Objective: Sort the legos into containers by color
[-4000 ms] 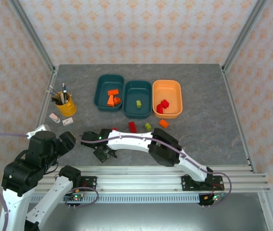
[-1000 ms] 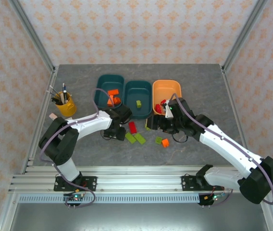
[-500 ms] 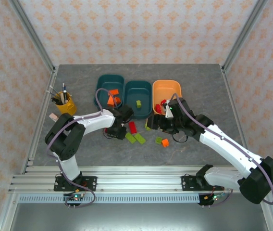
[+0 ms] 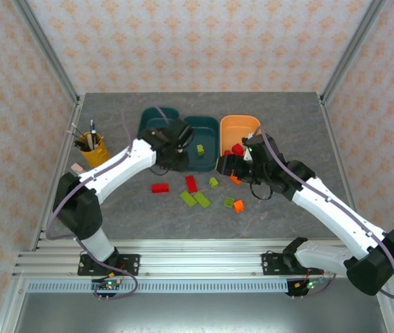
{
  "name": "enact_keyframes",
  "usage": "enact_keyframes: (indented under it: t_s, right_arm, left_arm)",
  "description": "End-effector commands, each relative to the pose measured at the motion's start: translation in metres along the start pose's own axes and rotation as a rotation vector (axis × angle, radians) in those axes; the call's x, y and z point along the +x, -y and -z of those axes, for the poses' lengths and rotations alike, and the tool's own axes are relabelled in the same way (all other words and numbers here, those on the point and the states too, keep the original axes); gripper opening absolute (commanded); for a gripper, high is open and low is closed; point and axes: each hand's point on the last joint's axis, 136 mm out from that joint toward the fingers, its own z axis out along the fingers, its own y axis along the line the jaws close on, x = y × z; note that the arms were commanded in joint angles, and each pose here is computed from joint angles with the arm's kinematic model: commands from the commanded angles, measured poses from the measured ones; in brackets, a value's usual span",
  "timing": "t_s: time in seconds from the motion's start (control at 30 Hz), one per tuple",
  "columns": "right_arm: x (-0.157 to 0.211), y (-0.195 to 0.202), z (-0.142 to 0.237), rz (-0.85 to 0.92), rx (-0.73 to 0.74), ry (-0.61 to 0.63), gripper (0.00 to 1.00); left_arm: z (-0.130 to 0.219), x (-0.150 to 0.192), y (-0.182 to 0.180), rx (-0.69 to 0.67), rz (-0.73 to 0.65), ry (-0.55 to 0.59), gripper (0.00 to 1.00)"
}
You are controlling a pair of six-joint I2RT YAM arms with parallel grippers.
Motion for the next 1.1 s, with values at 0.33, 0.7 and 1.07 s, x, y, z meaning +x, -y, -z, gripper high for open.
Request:
enact_keyframes:
  t_s: [0.33,0.7,1.07]
  right_arm:
    - [-0.058,0.019,-0.013,-0.238,0.074,0.116,0.73]
    - [-0.05,0.026,-0.019,-0.24,0.101,0.066,0.74]
    - [-0.042,0.038,-0.006,-0.167,0.171,0.054,0.73]
  left_arm:
    - [-0.08,-0.066,-0.015,-0.199,0.055,-0.093,0.25]
    - [-0.12,-0.066,-0.007,-0.196,0.068,-0.141,0.48]
    - [-0.028,-0.112,0.017,-0.052,0.163,0.056,0.67]
